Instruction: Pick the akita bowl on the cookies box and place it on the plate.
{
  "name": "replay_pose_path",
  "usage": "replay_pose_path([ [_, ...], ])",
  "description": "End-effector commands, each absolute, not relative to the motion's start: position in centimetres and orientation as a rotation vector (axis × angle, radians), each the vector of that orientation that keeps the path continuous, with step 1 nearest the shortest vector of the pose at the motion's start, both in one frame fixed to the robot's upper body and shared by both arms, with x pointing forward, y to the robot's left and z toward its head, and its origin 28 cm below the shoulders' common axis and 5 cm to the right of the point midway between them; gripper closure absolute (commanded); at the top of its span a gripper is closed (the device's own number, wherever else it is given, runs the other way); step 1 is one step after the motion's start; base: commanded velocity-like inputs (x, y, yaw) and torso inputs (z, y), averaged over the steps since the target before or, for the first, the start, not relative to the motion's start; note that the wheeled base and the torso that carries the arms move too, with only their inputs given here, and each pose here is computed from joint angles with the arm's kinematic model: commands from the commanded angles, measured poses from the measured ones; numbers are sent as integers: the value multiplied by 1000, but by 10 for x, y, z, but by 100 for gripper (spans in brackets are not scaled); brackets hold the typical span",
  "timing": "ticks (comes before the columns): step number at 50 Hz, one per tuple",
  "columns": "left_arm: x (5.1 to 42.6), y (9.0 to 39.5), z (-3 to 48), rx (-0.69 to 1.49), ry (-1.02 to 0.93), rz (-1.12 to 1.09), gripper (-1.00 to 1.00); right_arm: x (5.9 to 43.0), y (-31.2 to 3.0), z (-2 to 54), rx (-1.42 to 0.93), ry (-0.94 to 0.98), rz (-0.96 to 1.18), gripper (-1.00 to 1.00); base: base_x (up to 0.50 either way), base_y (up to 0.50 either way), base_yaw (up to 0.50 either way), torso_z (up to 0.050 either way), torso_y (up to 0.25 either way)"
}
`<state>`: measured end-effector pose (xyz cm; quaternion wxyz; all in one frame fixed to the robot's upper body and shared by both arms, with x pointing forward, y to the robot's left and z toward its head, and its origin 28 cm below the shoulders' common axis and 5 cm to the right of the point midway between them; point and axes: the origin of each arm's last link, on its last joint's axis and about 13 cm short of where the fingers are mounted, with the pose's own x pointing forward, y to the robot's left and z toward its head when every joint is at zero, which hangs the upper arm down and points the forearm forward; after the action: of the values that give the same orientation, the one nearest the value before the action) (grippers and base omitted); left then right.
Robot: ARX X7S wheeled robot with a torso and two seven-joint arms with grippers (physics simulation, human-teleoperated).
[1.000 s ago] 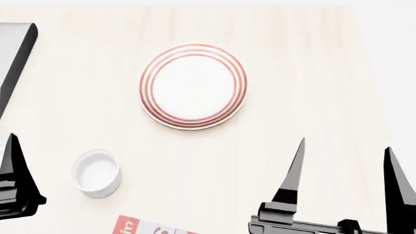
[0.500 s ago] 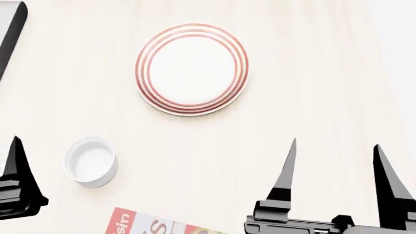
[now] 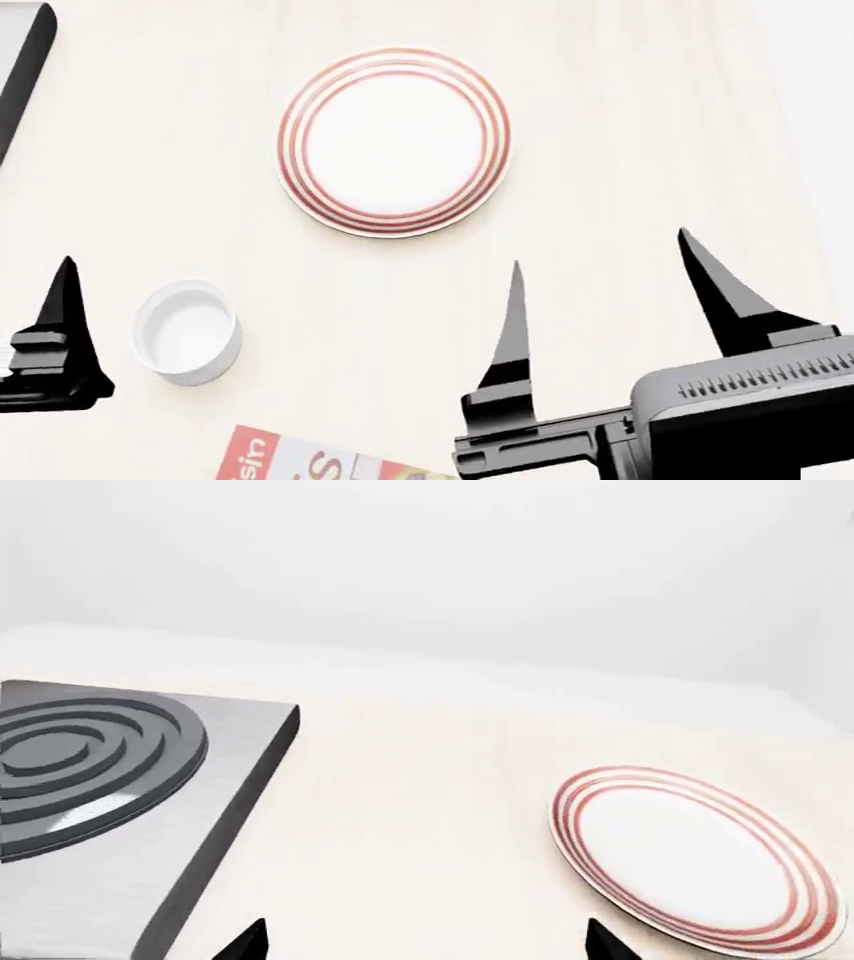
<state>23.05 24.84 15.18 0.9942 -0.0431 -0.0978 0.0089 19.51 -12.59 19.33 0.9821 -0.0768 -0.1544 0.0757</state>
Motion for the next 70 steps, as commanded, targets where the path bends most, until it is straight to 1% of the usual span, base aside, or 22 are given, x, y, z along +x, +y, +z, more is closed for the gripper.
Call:
replay_pose_path([
  [1,237,252,169,-89,-199,-101,-100,186,-124,210,-275,-225,364,-100,0,0,0,0,0],
  [3,236,253,173,-99,-210,-138,-100,182,-122,212,-304,-180,452,-100,0,0,0,0,0],
  [10,236,252,178,-97,-215,-179,-100,176,-118,219,-379,-155,553,-100,0,0,0,0,0],
  [16,236,252,178,-100,-212,-194,-100,168,-117,226,-420,-80,684,-100,0,0,0,0,0],
  [20,236,251,178,-99,-211,-200,-100,162,-114,229,-427,-68,723,-100,0,0,0,0,0],
  [29,235,250,178,-86,-216,-201,-100,154,-109,236,-480,-51,784,-100,0,0,0,0,0],
  [37,233,249,179,-89,-219,-207,-100,150,-105,231,-585,23,845,-100,0,0,0,0,0],
  [58,231,249,180,-87,-221,-209,-100,133,-100,233,-782,165,904,-100,0,0,0,0,0],
  [70,231,249,181,-85,-223,-210,-100,128,-95,239,-814,190,951,-100,0,0,0,0,0],
])
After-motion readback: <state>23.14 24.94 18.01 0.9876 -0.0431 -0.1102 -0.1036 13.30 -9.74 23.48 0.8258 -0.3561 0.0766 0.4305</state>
